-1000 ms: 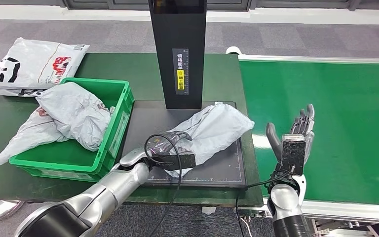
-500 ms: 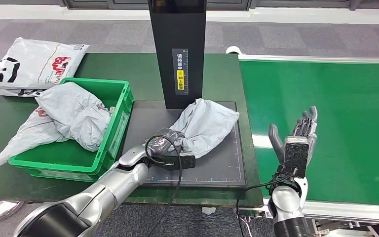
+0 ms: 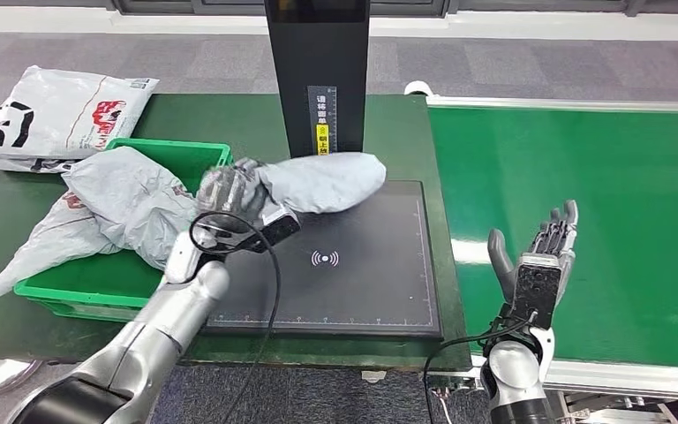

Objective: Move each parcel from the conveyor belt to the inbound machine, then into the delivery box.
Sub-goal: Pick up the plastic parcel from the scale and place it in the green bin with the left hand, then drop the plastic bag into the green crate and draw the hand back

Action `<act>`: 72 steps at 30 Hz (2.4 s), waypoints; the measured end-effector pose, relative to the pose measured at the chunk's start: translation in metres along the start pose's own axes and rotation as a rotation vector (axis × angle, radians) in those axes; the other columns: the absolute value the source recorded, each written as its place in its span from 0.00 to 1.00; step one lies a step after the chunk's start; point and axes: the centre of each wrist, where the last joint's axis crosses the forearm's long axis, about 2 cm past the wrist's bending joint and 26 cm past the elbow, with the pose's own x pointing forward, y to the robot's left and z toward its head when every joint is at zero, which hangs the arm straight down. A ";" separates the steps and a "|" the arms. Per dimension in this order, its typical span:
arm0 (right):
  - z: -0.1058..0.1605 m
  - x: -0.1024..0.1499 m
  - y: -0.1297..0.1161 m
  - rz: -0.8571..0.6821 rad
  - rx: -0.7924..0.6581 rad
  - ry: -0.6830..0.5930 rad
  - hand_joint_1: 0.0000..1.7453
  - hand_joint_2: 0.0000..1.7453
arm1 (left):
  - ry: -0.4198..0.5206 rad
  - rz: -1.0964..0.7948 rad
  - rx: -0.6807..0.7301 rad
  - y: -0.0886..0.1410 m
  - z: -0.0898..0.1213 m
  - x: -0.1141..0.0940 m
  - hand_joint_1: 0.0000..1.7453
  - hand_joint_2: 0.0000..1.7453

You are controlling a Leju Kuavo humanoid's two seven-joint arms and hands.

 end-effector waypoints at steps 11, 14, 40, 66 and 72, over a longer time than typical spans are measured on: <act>-0.001 -0.003 0.001 -0.009 -0.012 0.008 0.00 1.00 | 0.217 -0.420 0.271 0.103 0.020 -0.107 1.00 1.00; -0.001 -0.004 0.002 -0.006 -0.010 0.010 0.00 1.00 | 0.300 -0.503 0.275 0.116 0.035 -0.125 1.00 1.00; -0.008 -0.002 0.002 -0.010 0.019 -0.009 0.00 1.00 | 0.431 -0.478 -0.440 0.067 0.075 -0.170 0.00 0.75; -0.012 -0.002 -0.002 -0.005 0.016 0.001 0.00 1.00 | 0.550 -0.013 0.228 0.081 0.061 -0.160 0.00 0.00; -0.013 -0.003 -0.001 -0.008 0.020 0.005 0.00 1.00 | 0.530 0.059 0.371 0.085 0.065 -0.162 0.00 0.00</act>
